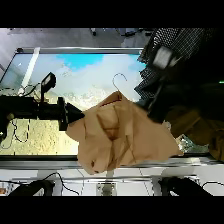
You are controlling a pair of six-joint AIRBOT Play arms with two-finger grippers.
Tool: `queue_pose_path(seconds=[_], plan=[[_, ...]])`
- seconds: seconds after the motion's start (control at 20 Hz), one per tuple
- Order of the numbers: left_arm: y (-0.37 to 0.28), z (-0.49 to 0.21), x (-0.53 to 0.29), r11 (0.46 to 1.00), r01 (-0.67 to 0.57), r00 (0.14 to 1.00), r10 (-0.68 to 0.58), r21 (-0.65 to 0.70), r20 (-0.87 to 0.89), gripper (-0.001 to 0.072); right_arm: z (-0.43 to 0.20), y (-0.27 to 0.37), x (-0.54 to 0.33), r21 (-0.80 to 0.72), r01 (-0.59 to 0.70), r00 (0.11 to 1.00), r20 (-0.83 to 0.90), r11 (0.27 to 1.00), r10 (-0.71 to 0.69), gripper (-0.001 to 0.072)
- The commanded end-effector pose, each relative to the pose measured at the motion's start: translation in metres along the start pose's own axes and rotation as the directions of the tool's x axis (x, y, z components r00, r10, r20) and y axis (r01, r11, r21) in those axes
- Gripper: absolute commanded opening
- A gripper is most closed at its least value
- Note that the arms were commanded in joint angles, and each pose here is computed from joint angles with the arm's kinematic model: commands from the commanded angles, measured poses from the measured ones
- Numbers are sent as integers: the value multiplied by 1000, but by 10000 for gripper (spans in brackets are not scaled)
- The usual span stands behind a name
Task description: Fold the clothes and pants, and hang the long-sleeved shirts on hangers.
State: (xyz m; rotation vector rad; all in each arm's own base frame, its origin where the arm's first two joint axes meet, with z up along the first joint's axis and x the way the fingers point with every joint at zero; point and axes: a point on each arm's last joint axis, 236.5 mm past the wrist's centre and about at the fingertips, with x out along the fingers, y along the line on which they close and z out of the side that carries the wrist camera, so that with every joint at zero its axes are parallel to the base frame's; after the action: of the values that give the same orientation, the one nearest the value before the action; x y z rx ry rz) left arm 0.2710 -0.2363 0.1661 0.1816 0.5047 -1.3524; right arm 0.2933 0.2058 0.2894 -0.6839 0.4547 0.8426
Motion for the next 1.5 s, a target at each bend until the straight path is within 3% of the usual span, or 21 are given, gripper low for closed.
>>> queue_pose_path(seconds=[0.0,0.1,0.2,0.3,0.55,0.8,0.9,1.05,1.1,1.15,1.4,1.45], plan=[[13,18,17,997,-77,996,77,2,50,24,4,-54,-49,374,243,962,27,895,-272,496],[13,30,29,994,-109,991,108,11,75,24,44,-27,-65,562,33,958,218,827,-187,496],[12,42,40,989,-142,985,138,34,105,24,70,9,-57,613,-194,939,342,766,-36,496],[7,53,51,985,-160,980,152,56,131,24,71,25,-26,694,-316,920,390,647,31,497],[4,78,59,970,-232,955,214,72,204,24,36,23,65,885,-407,896,435,224,-89,497],[1,85,54,967,-245,949,224,72,223,24,19,34,102,864,-504,841,487,-13,-235,500],[-5,85,53,972,-228,952,209,63,222,24,13,22,108,854,-520,820,488,-32,-299,500],[-22,80,59,983,-164,970,145,84,195,24,20,-4,102,826,-564,750,518,11,-411,481],[-27,78,61,984,-152,973,133,93,186,24,21,-8,98,819,-574,736,525,17,-428,306],[-27,77,62,983,-154,974,134,98,182,24,23,-9,97,817,-576,733,528,21,-428,18],[-26,77,61,983,-156,974,136,102,181,44,29,10,90,835,-549,778,530,44,-338,29],[-27,78,60,982,-157,973,136,102,184,162,34,12,80,833,-548,776,541,78,-325,28]])
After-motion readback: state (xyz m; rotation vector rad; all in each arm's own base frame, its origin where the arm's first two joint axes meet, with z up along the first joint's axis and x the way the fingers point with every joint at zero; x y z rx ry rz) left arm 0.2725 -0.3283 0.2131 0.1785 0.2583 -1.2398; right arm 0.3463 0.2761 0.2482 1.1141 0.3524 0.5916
